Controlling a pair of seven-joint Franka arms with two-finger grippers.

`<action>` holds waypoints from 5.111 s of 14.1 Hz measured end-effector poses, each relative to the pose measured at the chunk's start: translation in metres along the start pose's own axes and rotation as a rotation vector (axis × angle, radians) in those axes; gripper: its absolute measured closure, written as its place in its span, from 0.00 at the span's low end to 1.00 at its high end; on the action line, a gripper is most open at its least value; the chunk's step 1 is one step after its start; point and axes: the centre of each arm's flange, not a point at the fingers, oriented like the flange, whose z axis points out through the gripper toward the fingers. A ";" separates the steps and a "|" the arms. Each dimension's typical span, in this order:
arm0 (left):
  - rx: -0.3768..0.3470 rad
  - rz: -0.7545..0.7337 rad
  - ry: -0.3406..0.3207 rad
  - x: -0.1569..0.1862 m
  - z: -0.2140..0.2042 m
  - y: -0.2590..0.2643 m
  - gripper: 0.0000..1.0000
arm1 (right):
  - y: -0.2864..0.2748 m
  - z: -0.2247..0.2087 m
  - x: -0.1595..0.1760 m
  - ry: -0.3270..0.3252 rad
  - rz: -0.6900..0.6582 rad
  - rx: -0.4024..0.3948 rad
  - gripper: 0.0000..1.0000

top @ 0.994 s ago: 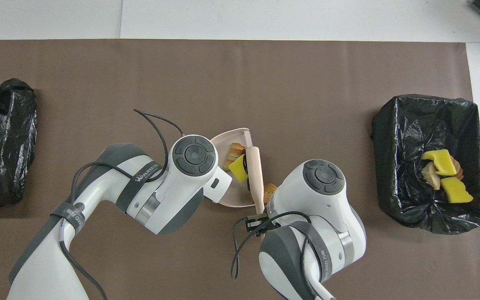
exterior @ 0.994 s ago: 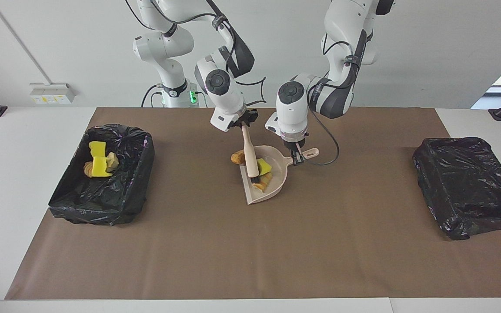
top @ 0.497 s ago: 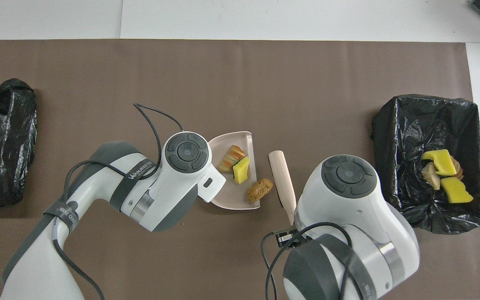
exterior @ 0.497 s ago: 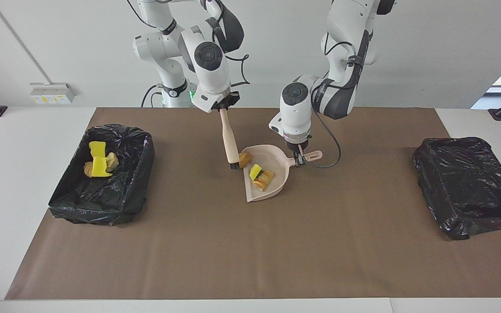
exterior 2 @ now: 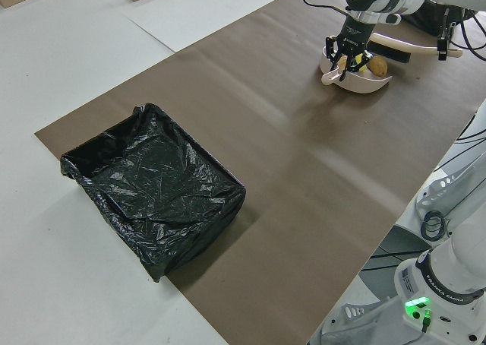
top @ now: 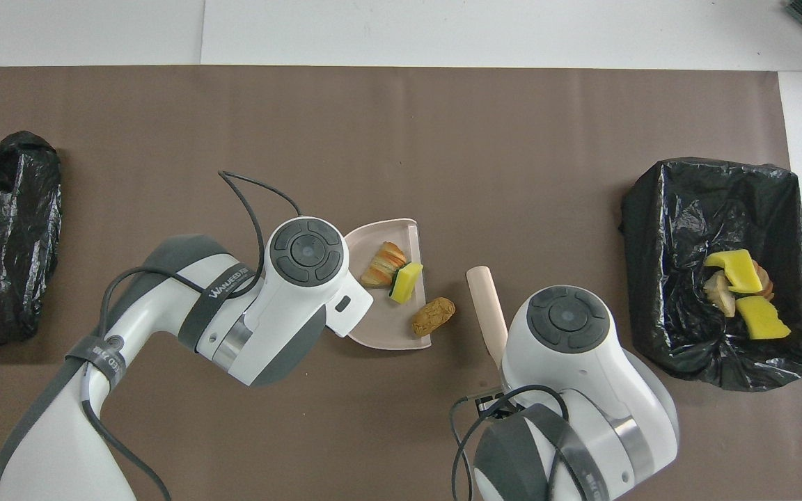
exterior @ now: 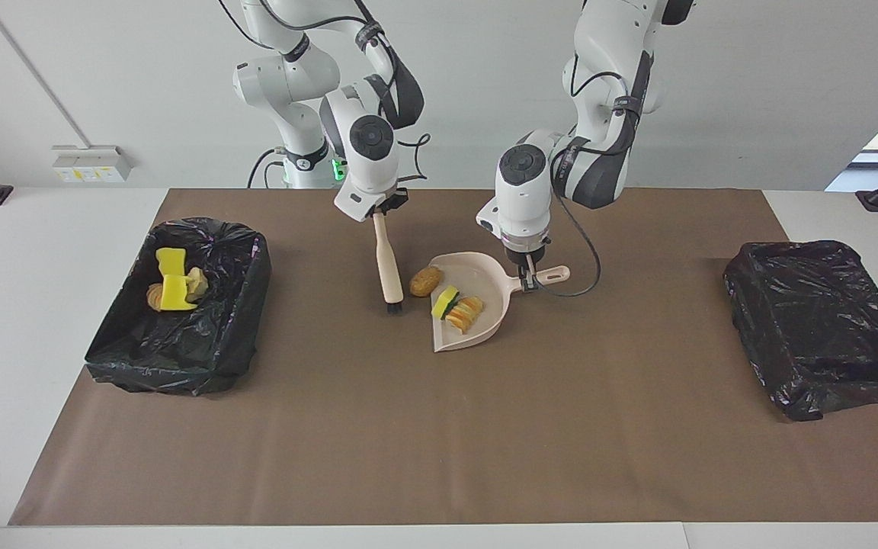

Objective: Sweep and dump trash in bin
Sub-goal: 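Brush the crumbs and sponge into the dustpan held by the left gripper, then carry the loaded dustpan to the far bin with the left gripper, then tip the dustpan into the bin with the left gripper, then lay the brush on the table with the right gripper while the left gripper returns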

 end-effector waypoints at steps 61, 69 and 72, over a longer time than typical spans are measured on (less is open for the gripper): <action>0.105 0.289 -0.697 -0.680 -0.098 -0.117 0.67 | -0.160 0.001 -0.023 0.132 0.205 0.074 0.00; 0.138 0.159 -0.698 -0.634 -0.117 -0.117 0.67 | -0.006 -0.152 0.021 0.366 0.340 0.010 0.00; 0.108 0.096 -0.594 -0.553 -0.135 -0.131 0.67 | 0.061 -0.197 0.028 0.376 0.296 0.004 0.00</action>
